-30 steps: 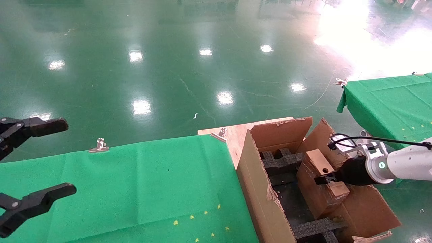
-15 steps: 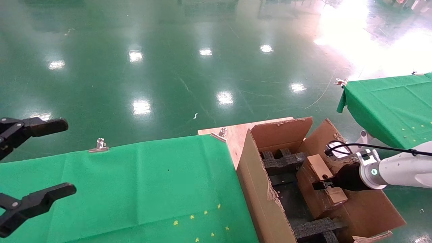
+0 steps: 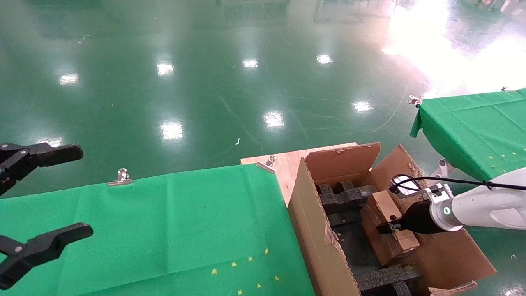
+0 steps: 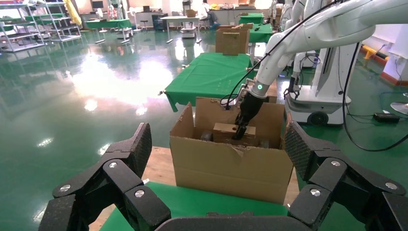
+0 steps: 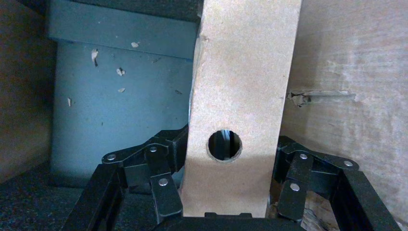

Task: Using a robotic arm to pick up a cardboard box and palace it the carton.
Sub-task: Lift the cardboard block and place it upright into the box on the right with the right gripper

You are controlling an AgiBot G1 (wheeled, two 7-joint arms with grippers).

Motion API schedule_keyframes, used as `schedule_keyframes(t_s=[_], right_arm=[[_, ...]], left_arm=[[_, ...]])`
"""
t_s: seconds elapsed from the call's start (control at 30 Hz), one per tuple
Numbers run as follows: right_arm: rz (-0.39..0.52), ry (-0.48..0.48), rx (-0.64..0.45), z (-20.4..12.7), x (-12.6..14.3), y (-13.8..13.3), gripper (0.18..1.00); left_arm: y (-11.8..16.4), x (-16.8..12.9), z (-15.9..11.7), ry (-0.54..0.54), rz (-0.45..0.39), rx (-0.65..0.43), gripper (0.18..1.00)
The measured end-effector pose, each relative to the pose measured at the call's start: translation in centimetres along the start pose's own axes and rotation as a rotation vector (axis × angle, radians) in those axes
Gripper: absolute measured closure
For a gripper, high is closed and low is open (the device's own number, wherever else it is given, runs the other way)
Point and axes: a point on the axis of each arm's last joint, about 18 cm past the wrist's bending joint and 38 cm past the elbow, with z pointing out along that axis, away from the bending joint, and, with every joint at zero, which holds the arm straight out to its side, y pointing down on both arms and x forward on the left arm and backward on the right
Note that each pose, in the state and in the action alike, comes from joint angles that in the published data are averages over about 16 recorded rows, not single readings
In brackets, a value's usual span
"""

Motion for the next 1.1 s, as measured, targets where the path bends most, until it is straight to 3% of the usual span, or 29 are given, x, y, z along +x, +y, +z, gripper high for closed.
schedule_keyframes(t_s=[0.4,0.6,0.8,1.1], right_arm=[[-0.004,0.0,-0.004,0.0,0.0,-0.1,0.859],[-0.004,0.001,0.0,-0.2,0.1,-0.4,0.811],[-0.006,0.001,0.003,-0.6,0.2,-0.7,0.725],[-0.01,0.001,0.017,-1.2,0.4,-1.2,0.533]], left_arm=[[0.0,0.0,0.0,0.0,0.0,0.0,0.183],[0.0,0.0,0.0,0.0,0.0,0.0,0.183],[0.0,0.0,0.0,0.0,0.0,0.0,0.183],[0.0,0.0,0.0,0.0,0.0,0.0,0.183]])
